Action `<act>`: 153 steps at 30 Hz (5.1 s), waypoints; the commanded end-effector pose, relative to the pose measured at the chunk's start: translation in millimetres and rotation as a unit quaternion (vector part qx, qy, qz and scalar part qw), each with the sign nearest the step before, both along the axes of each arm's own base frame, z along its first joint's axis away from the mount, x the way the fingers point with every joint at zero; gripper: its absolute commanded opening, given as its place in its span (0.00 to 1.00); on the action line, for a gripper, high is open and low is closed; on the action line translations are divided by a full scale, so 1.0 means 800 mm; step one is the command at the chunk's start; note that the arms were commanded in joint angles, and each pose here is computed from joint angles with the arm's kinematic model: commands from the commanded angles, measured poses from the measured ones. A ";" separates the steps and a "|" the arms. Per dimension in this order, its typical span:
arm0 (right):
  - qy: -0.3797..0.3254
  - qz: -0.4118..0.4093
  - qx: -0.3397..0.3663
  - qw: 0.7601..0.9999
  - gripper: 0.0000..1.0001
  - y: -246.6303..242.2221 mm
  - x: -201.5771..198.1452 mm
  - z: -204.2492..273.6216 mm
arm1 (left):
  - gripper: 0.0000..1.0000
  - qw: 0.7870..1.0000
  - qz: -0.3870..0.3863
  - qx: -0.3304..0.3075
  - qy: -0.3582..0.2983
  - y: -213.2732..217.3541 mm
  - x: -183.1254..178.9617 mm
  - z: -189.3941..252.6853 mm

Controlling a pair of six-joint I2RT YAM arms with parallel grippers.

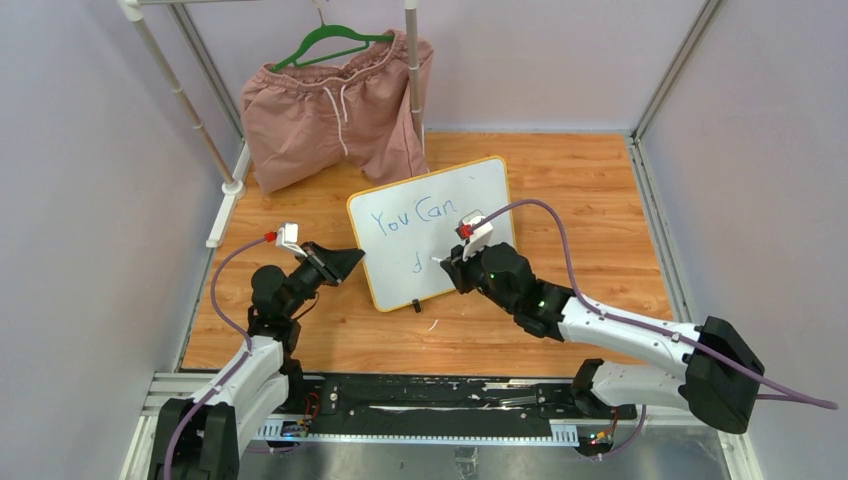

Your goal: Write a sentence on the whiteboard

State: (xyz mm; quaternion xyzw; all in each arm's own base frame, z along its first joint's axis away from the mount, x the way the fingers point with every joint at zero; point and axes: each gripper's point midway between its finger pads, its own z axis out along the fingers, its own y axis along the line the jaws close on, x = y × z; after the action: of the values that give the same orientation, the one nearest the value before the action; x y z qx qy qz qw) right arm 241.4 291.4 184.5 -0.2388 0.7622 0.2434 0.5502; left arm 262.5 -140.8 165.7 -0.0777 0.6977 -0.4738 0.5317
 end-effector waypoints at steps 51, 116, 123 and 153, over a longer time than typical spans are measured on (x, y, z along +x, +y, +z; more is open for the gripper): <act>-0.063 0.018 -0.032 0.997 0.00 0.029 -0.008 -0.019 | 0.00 1.000 -0.008 -0.006 -0.020 -0.003 -0.001 0.013; -0.033 0.001 -0.067 0.997 0.00 0.032 -0.004 -0.029 | 0.00 1.000 -0.008 -0.008 -0.023 -0.003 -0.003 0.014; -0.023 0.009 -0.071 0.997 0.00 0.030 -0.012 -0.039 | 0.00 1.000 -0.008 -0.008 -0.024 -0.003 -0.003 0.014; -0.061 -0.032 0.013 0.998 0.00 -0.032 0.021 0.028 | 0.00 1.000 -0.006 -0.007 -0.022 -0.003 -0.002 0.012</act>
State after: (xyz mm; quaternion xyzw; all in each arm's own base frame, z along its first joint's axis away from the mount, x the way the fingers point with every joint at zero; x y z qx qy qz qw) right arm 257.6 257.1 203.2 -0.2169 0.7409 0.1957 0.6048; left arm 262.5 -140.8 165.7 -0.0776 0.6976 -0.4738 0.5319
